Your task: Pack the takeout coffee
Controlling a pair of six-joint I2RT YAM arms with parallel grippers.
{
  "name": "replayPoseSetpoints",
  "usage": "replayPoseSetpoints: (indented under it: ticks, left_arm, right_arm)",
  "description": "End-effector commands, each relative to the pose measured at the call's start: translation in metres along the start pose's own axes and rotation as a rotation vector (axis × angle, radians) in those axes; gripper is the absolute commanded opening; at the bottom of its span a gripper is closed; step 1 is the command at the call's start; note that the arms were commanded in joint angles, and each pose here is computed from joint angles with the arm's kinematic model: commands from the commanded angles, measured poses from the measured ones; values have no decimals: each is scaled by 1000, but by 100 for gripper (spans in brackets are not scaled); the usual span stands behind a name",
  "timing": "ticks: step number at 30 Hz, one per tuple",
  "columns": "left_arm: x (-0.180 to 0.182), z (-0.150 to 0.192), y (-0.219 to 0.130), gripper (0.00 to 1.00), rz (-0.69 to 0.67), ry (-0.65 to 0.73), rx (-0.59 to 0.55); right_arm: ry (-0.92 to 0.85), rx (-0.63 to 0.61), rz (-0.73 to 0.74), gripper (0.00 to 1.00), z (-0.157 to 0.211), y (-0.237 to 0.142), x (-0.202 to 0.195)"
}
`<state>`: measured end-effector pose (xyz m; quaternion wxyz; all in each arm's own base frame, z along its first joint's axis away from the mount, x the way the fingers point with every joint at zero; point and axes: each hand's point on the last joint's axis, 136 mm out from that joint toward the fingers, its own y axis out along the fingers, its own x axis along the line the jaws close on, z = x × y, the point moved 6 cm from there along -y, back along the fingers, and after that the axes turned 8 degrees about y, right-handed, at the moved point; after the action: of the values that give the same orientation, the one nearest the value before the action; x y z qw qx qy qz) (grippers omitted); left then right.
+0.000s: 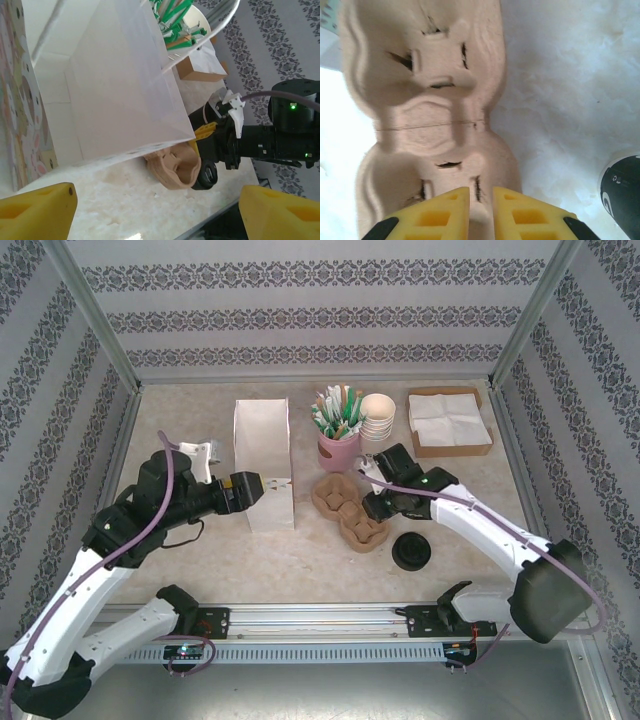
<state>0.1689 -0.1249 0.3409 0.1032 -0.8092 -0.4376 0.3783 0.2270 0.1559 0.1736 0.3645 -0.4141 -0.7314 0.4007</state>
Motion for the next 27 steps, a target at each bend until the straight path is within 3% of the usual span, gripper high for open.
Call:
replayPoseSetpoints:
  ticks: [1, 3, 9, 15, 18, 24, 27]
  left_arm:
    - [0, 12, -2, 84, 37, -52, 49]
    - [-4, 17, -1, 81, 64, -58, 71]
    - [-17, 33, 4, 78, 112, -59, 142]
    - [-28, 51, 12, 76, 138, -64, 172]
    - [-26, 61, 17, 75, 132, -91, 179]
    - [-23, 70, 24, 74, 153, -139, 168]
    - [-20, 72, 25, 74, 133, -127, 172]
  right_arm:
    - [56, 8, -44, 21, 9, -3, 5]
    - [62, 12, -56, 22, 12, -3, 6]
    - [-32, -25, -109, 41, 16, -8, 17]
    - [-128, -20, -143, 41, 7, -2, 31]
    - [-155, -3, -105, 49, 3, 9, 32]
    - [-176, 5, -62, 52, -12, 22, 34]
    - [-279, -4, -55, 54, -15, 16, 34]
